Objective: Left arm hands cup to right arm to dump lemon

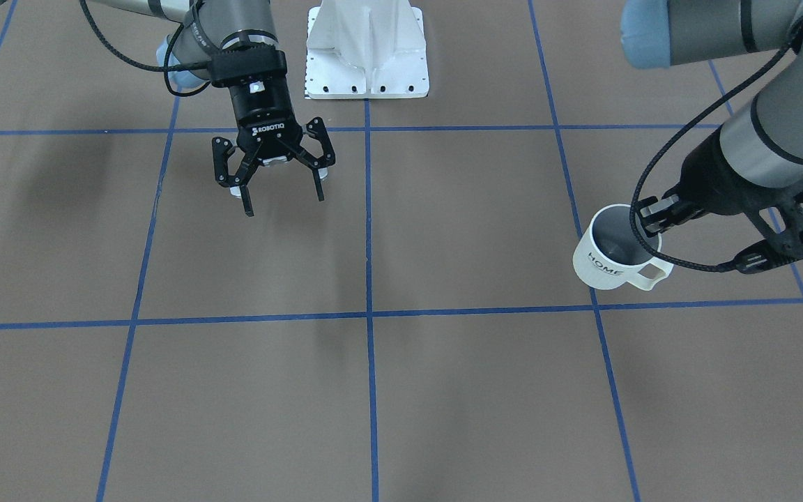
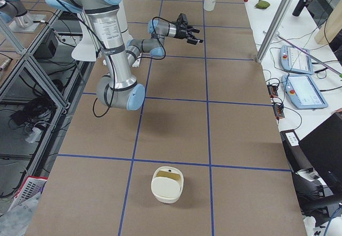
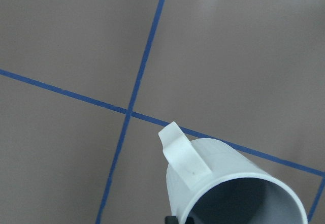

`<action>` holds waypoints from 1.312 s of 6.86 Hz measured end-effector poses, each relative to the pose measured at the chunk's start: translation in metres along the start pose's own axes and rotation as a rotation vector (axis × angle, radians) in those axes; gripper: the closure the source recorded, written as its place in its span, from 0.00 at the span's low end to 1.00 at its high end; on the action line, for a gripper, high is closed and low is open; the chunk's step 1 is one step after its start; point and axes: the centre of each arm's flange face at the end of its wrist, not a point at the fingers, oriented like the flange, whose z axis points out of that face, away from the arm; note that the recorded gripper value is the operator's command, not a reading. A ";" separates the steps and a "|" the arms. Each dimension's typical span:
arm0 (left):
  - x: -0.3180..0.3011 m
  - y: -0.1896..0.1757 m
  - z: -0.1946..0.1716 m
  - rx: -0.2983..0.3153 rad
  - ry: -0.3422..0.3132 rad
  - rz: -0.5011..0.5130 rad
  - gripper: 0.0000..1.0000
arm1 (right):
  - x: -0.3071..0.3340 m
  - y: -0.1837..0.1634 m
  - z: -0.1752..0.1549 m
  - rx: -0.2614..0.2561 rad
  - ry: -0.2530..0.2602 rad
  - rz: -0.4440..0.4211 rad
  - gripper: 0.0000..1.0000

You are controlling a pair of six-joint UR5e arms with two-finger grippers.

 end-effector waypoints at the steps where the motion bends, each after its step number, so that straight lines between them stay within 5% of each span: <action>1: -0.038 -0.004 0.026 0.005 0.001 0.060 1.00 | 0.017 -0.013 0.020 -0.070 0.005 -0.037 0.00; 5: -0.177 0.008 0.107 0.021 0.001 0.201 1.00 | 0.112 -0.059 0.079 -0.394 -0.022 -0.179 0.00; 9: -0.249 0.021 0.156 -0.064 -0.038 0.165 1.00 | 0.232 -0.101 0.098 -0.748 -0.111 -0.280 0.00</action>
